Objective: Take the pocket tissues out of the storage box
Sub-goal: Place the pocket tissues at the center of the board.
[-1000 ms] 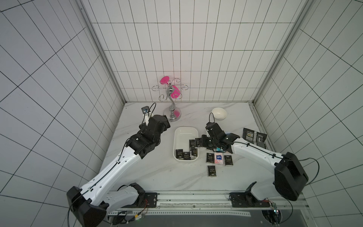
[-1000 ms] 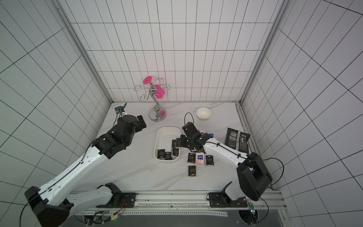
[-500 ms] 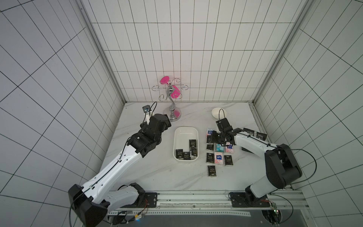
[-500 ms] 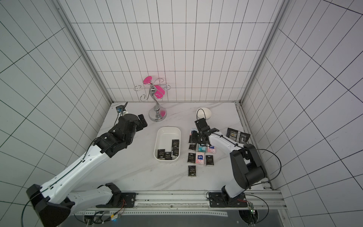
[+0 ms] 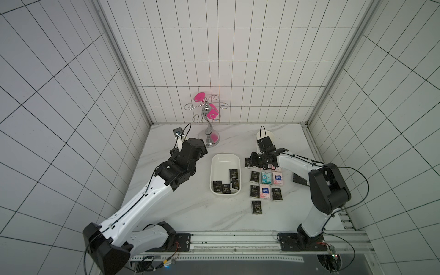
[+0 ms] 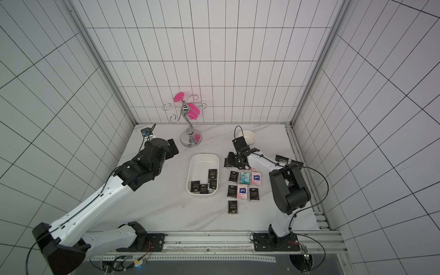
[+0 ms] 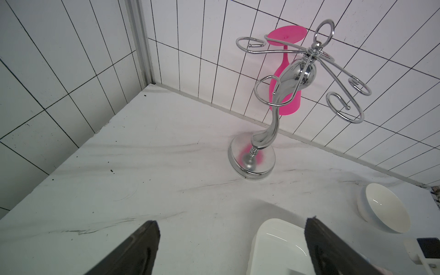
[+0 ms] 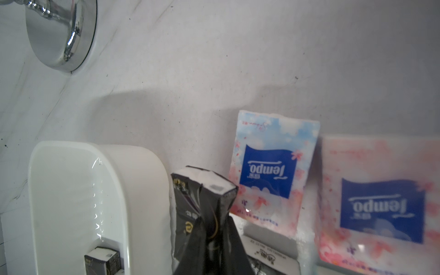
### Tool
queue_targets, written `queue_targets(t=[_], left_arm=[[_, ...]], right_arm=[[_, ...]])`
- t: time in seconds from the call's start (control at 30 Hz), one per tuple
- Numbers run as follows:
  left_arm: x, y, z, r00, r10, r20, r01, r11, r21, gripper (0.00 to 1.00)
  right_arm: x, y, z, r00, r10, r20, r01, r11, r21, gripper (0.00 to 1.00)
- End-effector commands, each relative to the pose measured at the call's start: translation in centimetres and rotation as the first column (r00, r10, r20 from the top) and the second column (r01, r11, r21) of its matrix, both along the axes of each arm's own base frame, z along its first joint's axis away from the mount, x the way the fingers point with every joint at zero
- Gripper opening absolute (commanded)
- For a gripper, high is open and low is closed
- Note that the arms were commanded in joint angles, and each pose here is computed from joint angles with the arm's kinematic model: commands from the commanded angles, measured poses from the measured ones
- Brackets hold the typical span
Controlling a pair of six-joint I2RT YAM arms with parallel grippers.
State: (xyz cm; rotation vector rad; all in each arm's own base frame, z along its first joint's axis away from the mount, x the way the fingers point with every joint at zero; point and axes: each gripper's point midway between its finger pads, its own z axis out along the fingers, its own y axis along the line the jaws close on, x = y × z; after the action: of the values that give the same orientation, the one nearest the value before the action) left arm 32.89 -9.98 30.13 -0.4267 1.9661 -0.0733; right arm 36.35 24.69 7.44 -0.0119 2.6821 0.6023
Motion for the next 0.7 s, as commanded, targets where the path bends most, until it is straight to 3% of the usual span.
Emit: queue_targets(t=[0.0,0.47,0.67], left_arm=[[-0.5,0.6,1.6,0.999,0.012,0.037,-0.012,1.000,-0.007,0.98],[-1.0,0.8,1.6,0.999,0.015,0.040,-0.014,1.000,-0.015,0.98],[-1.0,0.9,1.7,0.999,0.014,0.040,-0.013,1.000,-0.013,0.99]], right_arm=[[1.0,2.1,0.5,1.000,0.024,0.011,-0.025,0.999,0.032,0.05],[1.6,2.4,-2.1,0.999,0.028,-0.030,-0.029,0.999,-0.027,0.09],[1.4,2.4,-2.6,0.998,0.035,-0.045,-0.037,0.999,-0.035,0.17]])
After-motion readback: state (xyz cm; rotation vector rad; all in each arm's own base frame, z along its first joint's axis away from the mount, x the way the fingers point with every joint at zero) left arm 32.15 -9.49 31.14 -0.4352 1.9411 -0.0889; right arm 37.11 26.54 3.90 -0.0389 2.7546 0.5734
